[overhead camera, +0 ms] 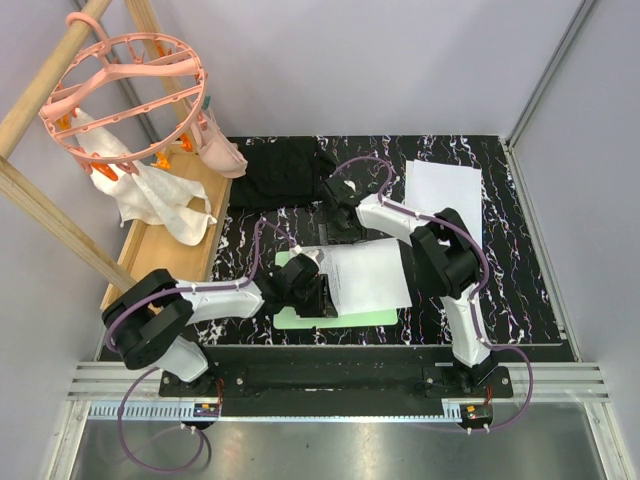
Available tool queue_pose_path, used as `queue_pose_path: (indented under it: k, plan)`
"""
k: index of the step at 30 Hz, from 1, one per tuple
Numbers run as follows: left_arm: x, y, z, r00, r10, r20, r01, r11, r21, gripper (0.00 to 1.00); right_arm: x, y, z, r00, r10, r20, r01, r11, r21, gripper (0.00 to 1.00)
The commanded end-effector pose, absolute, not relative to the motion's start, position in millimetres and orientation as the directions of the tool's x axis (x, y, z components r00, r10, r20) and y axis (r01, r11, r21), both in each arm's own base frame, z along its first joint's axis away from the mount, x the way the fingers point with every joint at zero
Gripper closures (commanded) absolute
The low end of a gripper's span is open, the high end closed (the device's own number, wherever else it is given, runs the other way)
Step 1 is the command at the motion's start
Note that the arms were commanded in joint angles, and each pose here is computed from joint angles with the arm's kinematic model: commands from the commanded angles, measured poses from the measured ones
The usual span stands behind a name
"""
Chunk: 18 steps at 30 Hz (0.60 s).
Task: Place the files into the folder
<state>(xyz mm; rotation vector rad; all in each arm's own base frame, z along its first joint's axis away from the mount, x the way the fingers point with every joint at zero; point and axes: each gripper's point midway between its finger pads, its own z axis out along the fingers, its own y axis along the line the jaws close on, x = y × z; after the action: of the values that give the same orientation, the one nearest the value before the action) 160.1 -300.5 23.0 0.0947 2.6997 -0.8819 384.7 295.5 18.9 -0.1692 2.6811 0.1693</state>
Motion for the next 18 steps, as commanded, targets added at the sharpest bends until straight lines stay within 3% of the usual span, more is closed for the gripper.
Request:
queue_pose_path:
  k: [1,6,12,18]
  plan:
    - [156,-304,39,-0.94,0.001,-0.34,0.214,0.779,-0.589,0.57,357,300,27,-0.93,0.004,-0.366,-0.065,0.982,0.175,0.16]
    - [151,-311,81,-0.913,0.028,-0.407,0.304,0.713,-0.632,0.48,371,302,38,-0.905,-0.038,-0.423,-0.114,0.981,0.156,0.15]
    - [135,-315,87,-0.92,0.046,-0.39,0.315,0.679,-0.663,0.53,392,307,51,-0.871,-0.094,-0.482,-0.17,0.978,0.117,0.14]
    - [122,-320,65,-0.938,0.075,-0.338,0.295,0.687,-0.665,0.54,384,313,40,-0.897,-0.078,-0.435,-0.157,0.976,0.15,0.14]
